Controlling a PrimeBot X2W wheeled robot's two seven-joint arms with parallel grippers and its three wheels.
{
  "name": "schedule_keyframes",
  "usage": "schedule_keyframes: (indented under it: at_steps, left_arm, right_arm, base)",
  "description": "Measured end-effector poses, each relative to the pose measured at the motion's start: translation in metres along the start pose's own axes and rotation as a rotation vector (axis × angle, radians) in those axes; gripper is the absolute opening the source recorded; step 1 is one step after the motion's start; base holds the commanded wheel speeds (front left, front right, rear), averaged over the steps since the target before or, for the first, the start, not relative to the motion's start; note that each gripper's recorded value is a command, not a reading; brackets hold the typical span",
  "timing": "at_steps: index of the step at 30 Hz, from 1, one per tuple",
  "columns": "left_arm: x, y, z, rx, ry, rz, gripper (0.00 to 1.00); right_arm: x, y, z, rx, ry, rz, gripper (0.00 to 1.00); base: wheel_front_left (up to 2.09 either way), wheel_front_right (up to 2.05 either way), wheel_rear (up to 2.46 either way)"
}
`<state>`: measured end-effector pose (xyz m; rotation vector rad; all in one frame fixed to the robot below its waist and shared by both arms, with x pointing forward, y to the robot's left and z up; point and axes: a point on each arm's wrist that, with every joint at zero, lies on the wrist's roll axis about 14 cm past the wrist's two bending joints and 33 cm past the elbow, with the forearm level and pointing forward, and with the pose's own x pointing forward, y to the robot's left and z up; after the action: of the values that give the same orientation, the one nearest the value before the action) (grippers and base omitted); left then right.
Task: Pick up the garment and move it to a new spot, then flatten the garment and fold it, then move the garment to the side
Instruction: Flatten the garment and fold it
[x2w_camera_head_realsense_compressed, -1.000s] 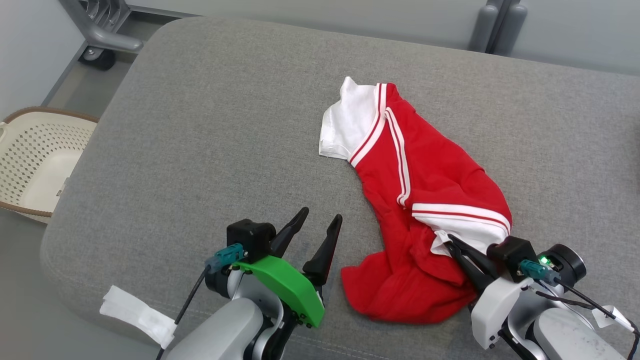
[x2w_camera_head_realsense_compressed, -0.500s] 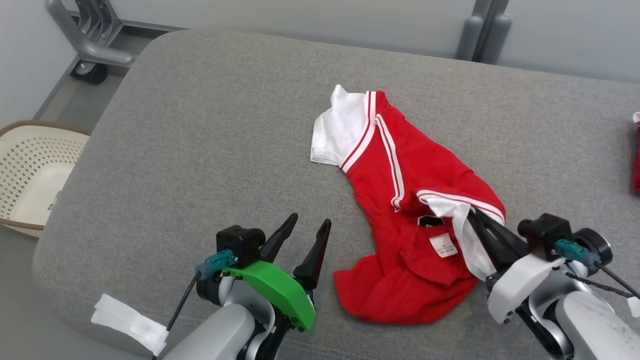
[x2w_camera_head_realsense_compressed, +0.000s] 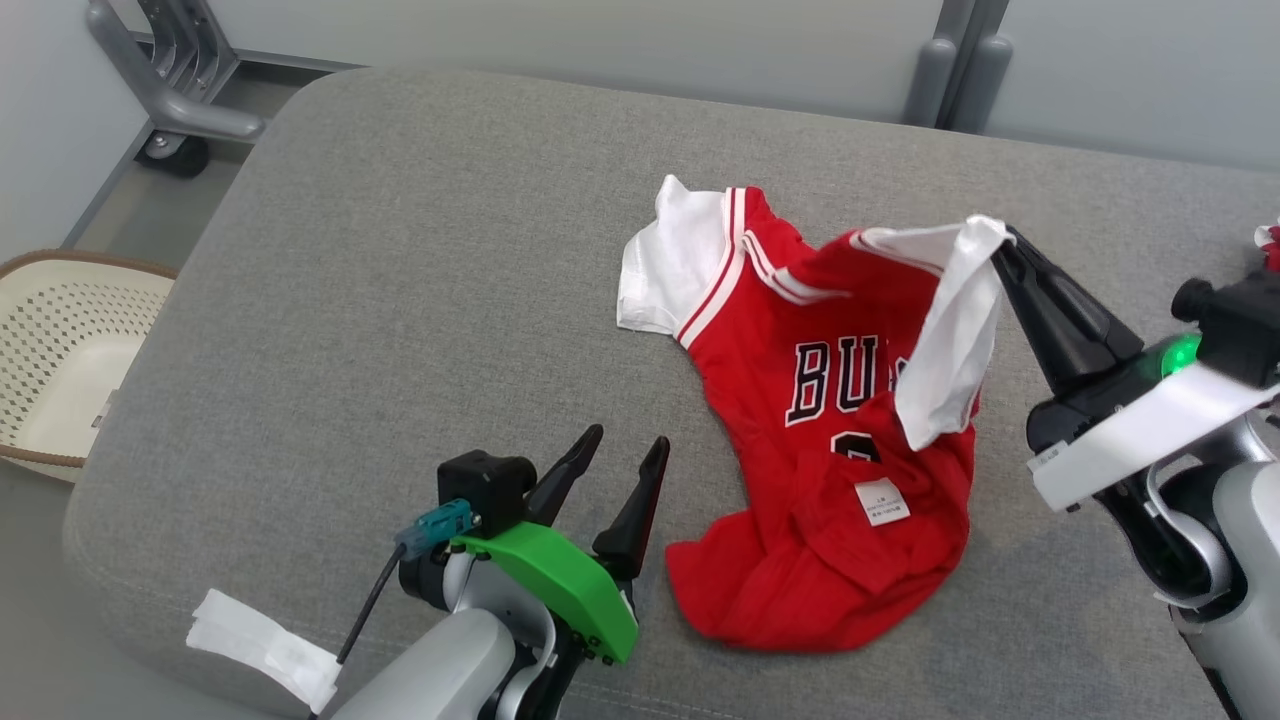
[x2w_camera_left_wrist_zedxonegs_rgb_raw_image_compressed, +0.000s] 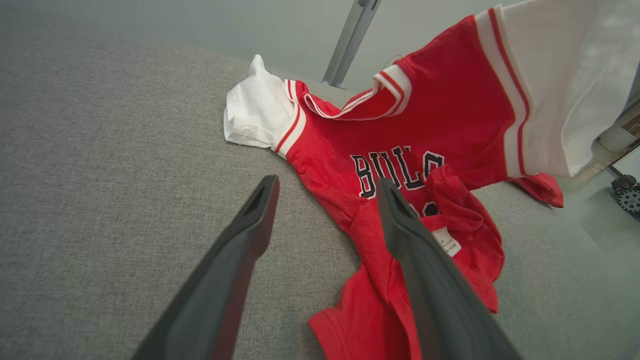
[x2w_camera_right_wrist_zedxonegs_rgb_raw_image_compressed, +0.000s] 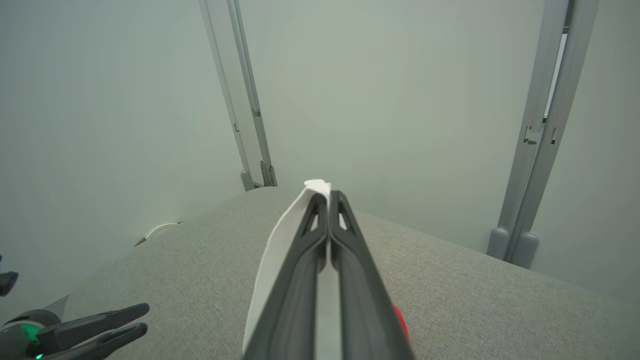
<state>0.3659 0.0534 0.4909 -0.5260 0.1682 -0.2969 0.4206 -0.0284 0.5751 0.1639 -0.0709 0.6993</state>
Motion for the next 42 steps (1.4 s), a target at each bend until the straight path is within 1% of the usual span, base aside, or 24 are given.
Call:
schedule_keyframes:
  at_steps: [4, 8, 9, 18, 21, 25, 31, 34, 37, 42]
  left_arm:
    - [0.000, -0.002, 0.001, -0.004, -0.006, -0.004, 1.00]
    - [-0.002, -0.004, 0.004, -0.006, -0.015, -0.004, 1.00]
    - [-0.002, -0.004, 0.004, -0.006, -0.015, -0.004, 1.00]
    - [-0.006, -0.010, 0.008, -0.015, -0.036, -0.008, 1.00]
    - [-0.007, -0.011, 0.011, -0.021, -0.046, -0.005, 1.00]
    - [-0.010, -0.007, 0.015, -0.030, -0.063, 0.010, 1.00]
    - [-0.013, 0.001, 0.022, -0.044, -0.089, 0.039, 1.00]
    - [-0.015, 0.005, 0.026, -0.047, -0.102, 0.055, 1.00]
    - [-0.015, 0.007, 0.027, -0.048, -0.106, 0.059, 1.00]
    - [-0.017, 0.008, 0.031, -0.047, -0.121, 0.064, 1.00]
  right_arm:
    - [0.014, 0.012, 0.039, 0.001, -0.067, 0.075, 0.00]
    - [0.024, 0.020, 0.068, -0.033, -0.084, 0.129, 0.00]
    - [0.024, 0.020, 0.068, -0.033, -0.084, 0.129, 0.00]
    - [0.047, 0.051, 0.129, -0.106, -0.112, 0.263, 0.00]
    - [0.054, 0.057, 0.150, -0.130, -0.128, 0.288, 0.00]
    - [0.066, 0.057, 0.175, -0.149, -0.137, 0.273, 0.00]
    - [0.083, 0.050, 0.193, -0.180, -0.103, 0.236, 0.00]
    - [0.089, 0.054, 0.205, -0.201, -0.103, 0.240, 0.00]
    - [0.094, 0.055, 0.212, -0.226, -0.096, 0.236, 0.00]
    - [0.098, 0.043, 0.215, -0.236, -0.077, 0.180, 0.00]
  base:
    - [0.00, 0.00, 0.00]
    - [0.00, 0.00, 0.00]
    - [0.00, 0.00, 0.00]
    - [0.00, 0.00, 0.00]
    - [0.00, 0.00, 0.00]
    - [0.00, 0.00, 0.00]
    - [0.00, 0.00, 0.00]
    - [0.00, 0.00, 0.00]
    - [0.00, 0.00, 0.00]
    - [0.00, 0.00, 0.00]
